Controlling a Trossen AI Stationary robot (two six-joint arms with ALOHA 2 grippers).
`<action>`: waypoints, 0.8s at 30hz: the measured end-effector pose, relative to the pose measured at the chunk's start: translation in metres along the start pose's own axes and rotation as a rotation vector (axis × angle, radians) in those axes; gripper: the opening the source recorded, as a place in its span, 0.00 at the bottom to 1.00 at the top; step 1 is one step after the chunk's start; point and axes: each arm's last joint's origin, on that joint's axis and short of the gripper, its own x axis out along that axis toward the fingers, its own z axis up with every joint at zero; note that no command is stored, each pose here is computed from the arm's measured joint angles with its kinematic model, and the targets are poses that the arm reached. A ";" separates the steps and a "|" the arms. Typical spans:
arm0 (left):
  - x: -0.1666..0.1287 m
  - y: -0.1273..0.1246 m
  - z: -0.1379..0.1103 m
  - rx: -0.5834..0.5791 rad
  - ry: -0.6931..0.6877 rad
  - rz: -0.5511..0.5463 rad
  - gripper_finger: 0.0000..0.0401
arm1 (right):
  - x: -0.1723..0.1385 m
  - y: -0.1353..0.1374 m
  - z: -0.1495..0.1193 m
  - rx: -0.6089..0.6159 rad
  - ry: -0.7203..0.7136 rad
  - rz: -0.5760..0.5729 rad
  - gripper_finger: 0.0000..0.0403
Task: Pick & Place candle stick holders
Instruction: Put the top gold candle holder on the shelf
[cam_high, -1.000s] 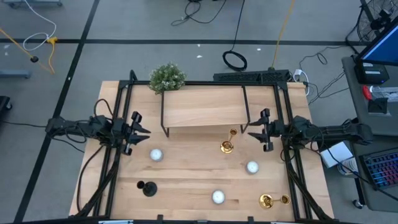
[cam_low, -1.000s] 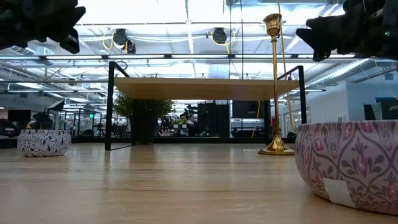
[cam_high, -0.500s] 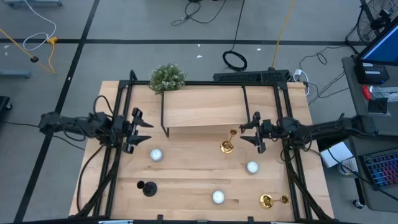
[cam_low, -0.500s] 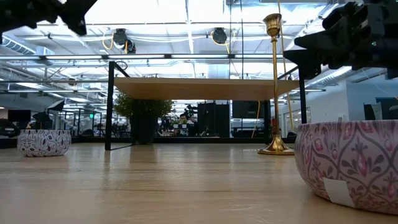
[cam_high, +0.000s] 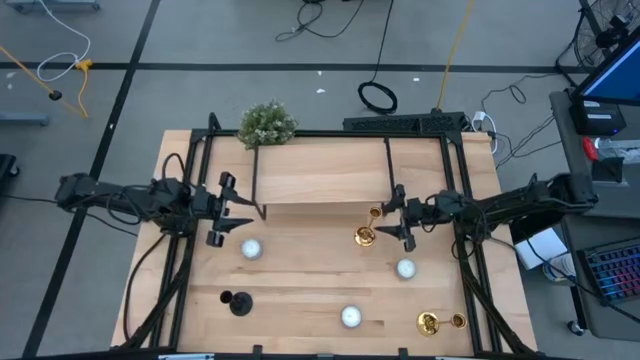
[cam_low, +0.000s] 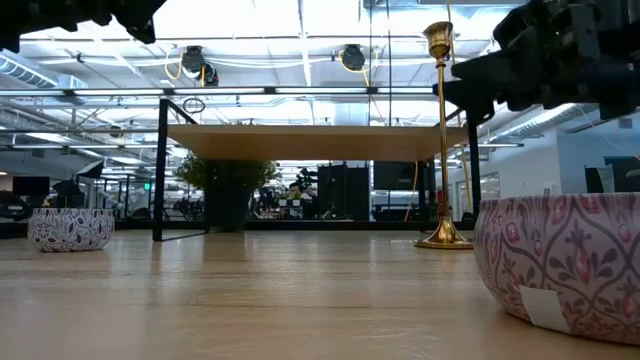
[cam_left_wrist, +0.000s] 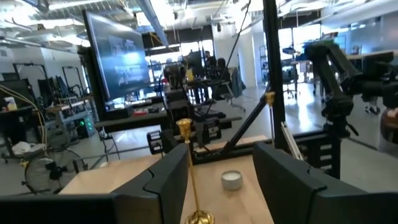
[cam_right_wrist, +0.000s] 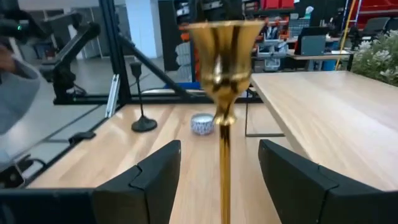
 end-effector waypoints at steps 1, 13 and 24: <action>0.001 0.000 -0.001 0.000 0.006 -0.001 0.46 | 0.001 0.000 0.000 0.004 0.001 -0.002 0.53; 0.002 0.000 -0.003 -0.064 0.018 -0.003 0.46 | -0.005 0.008 0.016 -0.149 -0.113 0.038 0.53; 0.002 0.000 -0.002 -0.077 0.017 -0.003 0.46 | -0.012 0.014 0.022 -0.177 -0.031 -0.094 0.53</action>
